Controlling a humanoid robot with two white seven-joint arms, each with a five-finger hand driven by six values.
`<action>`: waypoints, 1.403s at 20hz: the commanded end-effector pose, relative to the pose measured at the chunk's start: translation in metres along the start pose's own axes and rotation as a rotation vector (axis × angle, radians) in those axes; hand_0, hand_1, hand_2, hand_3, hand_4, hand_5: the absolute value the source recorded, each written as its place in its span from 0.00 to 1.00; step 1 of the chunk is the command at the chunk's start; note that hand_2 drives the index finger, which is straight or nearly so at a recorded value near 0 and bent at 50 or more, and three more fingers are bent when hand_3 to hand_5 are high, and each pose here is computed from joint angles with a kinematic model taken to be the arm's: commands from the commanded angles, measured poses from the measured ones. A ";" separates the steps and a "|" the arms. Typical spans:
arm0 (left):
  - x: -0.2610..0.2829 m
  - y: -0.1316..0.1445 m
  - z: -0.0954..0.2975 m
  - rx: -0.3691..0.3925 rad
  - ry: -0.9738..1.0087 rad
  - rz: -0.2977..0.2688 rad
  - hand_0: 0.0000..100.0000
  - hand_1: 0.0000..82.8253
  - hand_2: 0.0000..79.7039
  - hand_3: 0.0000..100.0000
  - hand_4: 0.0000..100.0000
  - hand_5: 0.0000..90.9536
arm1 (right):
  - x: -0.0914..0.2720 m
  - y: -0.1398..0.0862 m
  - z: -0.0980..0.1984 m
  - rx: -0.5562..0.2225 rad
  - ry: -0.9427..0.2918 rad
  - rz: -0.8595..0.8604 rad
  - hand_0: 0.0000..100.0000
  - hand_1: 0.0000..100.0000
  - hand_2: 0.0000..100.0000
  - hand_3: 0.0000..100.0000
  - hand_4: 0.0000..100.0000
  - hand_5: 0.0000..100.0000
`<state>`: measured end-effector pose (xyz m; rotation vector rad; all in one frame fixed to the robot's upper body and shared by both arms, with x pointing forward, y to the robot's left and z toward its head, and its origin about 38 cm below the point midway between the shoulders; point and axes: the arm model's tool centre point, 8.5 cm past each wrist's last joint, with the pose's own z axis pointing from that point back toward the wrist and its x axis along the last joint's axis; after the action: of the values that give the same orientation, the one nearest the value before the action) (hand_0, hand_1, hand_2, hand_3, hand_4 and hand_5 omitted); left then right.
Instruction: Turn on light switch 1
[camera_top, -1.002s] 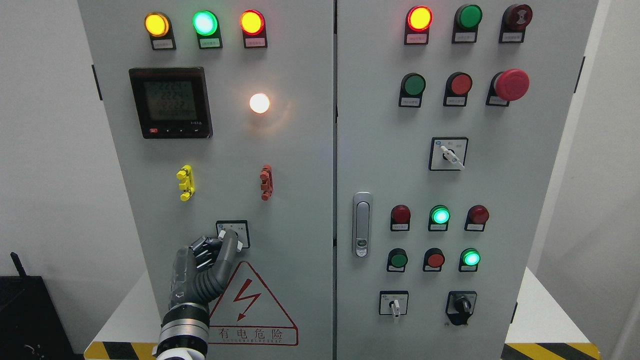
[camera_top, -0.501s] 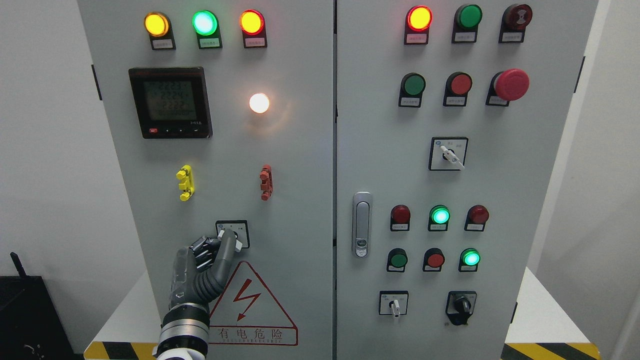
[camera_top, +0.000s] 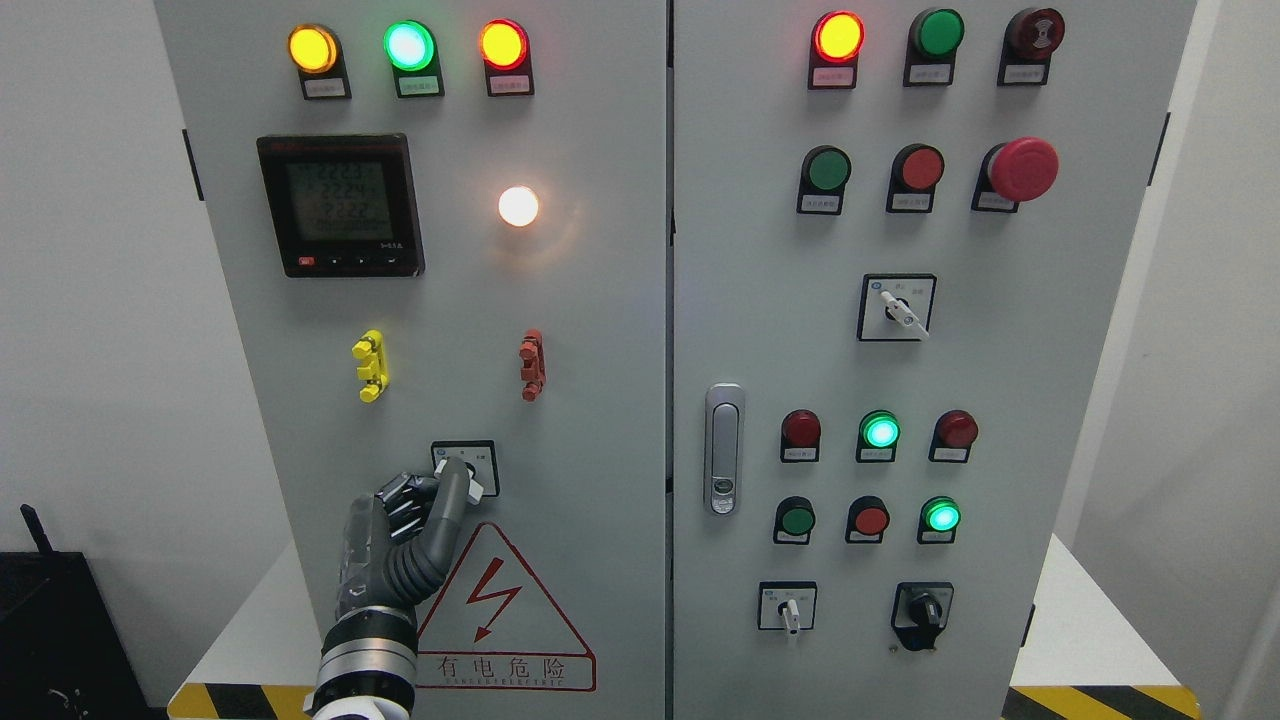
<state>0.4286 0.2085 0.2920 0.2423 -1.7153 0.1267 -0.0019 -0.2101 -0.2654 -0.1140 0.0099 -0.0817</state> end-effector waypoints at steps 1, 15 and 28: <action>0.002 -0.010 0.002 -0.032 -0.007 -0.007 0.39 0.53 0.80 0.83 0.91 0.91 | 0.000 0.000 0.000 0.000 0.000 0.001 0.30 0.00 0.00 0.00 0.00 0.00; 0.002 -0.011 0.003 -0.036 -0.006 -0.009 0.25 0.53 0.82 0.85 0.91 0.92 | 0.000 0.000 0.000 0.000 0.000 0.001 0.30 0.00 0.00 0.00 0.00 0.00; 0.005 -0.010 0.017 -0.041 -0.033 -0.011 0.24 0.55 0.83 0.85 0.92 0.93 | 0.000 0.000 0.000 0.000 0.000 0.001 0.30 0.00 0.00 0.00 0.00 0.00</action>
<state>0.4216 0.1986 0.2918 0.2271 -1.7238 0.0926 -0.0021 -0.2101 -0.2654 -0.1139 0.0102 -0.0814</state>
